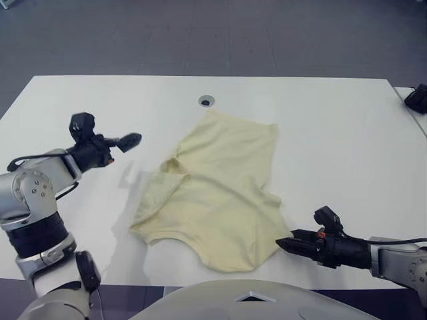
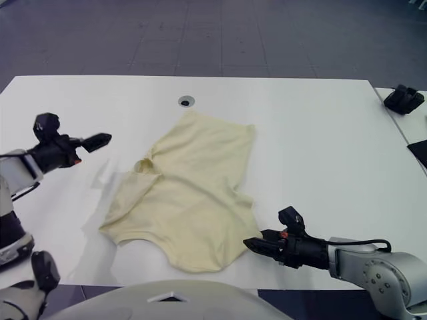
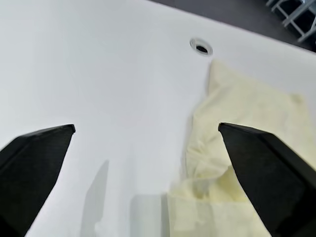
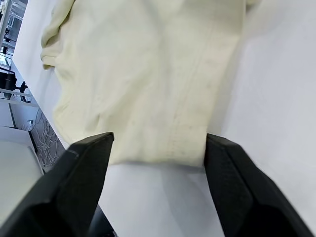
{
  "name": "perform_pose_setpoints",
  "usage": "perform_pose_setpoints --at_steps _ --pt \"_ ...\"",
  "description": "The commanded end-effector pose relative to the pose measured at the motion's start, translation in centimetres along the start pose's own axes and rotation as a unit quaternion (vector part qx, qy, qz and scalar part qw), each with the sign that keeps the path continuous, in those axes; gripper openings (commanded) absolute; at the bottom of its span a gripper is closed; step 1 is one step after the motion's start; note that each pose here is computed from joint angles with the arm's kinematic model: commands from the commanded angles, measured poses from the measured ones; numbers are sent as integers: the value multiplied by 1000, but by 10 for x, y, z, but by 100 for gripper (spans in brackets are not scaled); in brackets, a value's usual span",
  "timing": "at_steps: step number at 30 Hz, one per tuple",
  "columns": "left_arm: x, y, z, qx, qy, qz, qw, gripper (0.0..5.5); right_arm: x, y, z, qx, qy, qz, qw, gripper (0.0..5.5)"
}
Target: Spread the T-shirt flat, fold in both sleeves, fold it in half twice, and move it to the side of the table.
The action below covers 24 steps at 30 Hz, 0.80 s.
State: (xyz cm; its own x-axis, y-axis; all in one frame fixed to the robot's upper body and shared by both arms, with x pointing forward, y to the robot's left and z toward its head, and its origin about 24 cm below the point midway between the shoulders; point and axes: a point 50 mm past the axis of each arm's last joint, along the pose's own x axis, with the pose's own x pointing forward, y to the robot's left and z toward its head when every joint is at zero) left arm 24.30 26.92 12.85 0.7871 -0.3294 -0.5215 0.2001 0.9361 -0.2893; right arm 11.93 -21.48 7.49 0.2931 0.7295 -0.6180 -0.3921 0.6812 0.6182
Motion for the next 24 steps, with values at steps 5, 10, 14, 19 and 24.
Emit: perform_pose_setpoints --at_steps 5,10,14,19,24 --pt "-6 -2 -23 54 66 -107 991 540 0 1 1 0 2 -10 1000 168" --pt "9 -6 -30 72 89 -144 983 495 0 2 2 -3 -1 -10 1000 99" --pt "14 0 -39 84 110 -130 982 424 0 2 7 -11 -1 -7 1000 31" --pt "20 1 -49 72 129 -141 979 339 0 3 8 -14 -3 -7 1000 0" --pt "25 0 -58 64 145 -150 976 257 -2 7 9 -19 -9 -5 1000 0"
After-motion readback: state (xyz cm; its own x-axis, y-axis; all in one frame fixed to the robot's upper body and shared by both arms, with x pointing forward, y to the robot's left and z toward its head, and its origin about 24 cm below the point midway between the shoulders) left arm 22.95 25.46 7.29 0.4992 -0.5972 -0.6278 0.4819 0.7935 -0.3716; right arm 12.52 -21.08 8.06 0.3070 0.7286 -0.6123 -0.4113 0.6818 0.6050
